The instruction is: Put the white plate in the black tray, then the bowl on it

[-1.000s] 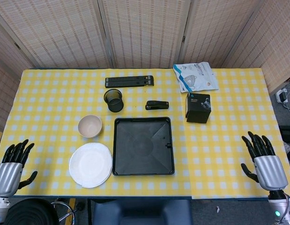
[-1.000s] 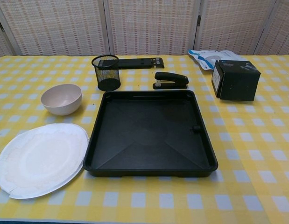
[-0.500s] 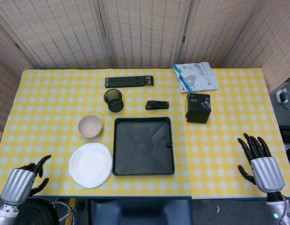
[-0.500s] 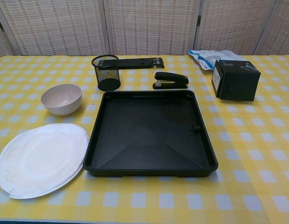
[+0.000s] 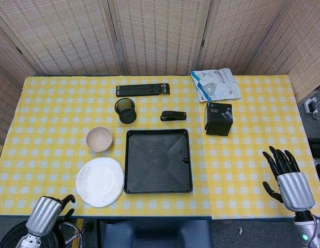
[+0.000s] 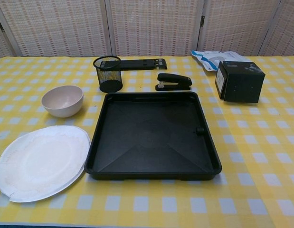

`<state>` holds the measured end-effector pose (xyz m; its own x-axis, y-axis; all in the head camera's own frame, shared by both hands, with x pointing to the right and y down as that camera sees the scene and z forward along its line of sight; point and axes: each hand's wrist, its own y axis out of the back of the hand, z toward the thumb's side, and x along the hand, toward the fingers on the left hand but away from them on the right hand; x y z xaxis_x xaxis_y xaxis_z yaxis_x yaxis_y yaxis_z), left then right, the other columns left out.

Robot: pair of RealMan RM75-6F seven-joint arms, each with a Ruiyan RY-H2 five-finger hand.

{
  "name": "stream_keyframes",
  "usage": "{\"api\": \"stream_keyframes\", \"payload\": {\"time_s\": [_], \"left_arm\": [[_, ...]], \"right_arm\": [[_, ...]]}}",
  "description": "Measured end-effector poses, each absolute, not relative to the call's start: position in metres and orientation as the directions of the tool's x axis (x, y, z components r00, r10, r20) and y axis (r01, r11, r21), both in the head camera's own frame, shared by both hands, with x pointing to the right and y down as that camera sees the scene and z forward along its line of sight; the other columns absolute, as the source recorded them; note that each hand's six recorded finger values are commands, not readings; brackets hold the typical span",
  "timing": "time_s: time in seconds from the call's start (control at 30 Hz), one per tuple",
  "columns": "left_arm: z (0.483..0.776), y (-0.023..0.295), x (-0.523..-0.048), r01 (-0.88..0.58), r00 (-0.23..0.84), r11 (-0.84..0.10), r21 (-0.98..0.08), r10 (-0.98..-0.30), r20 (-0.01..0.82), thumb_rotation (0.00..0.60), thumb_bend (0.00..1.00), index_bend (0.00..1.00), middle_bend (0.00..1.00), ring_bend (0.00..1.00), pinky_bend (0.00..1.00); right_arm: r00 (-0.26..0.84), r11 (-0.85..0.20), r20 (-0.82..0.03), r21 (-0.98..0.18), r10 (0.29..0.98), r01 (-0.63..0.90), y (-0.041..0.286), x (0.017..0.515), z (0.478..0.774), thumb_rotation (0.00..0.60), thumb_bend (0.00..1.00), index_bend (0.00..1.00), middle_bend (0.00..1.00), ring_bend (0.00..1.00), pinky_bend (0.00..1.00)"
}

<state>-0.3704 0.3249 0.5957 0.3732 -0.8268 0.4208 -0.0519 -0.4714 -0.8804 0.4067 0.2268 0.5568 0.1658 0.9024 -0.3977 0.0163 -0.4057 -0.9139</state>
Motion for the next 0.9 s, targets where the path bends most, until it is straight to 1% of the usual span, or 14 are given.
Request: {"api": "stream_keyframes", "payload": {"time_s": [0.23, 0.63, 0.9], "left_arm": [[0.618, 0.341, -0.354, -0.043, 0.406, -0.514, -0.856, -0.792, 0.455, 0.600, 0.31, 0.49, 1.00, 1.00, 1.00], [0.639, 0.340, -0.328, -0.087, 0.432, -0.530, -0.843, -0.783, 0.447, 0.600, 0.32, 0.50, 1.00, 1.00, 1.00], [0.659, 0.340, -0.316, -0.086, 0.435, -0.557, -0.826, -0.767, 0.471, 0.600, 0.32, 0.49, 1.00, 1.00, 1.00]], "right_arm": [[0.162, -0.406, -0.399, -0.914, 0.903, 0.012, 0.227, 0.407, 0.557, 0.600, 0.34, 0.00, 0.00, 0.00, 0.00], [0.158, -0.414, -0.408, -0.910, 0.899, 0.002, 0.226, 0.406, 0.561, 0.600, 0.34, 0.00, 0.00, 0.00, 0.00], [0.142, -0.410, -0.406, -0.912, 0.903, 0.003, 0.224, 0.409, 0.561, 0.600, 0.34, 0.00, 0.00, 0.00, 0.00]]}}
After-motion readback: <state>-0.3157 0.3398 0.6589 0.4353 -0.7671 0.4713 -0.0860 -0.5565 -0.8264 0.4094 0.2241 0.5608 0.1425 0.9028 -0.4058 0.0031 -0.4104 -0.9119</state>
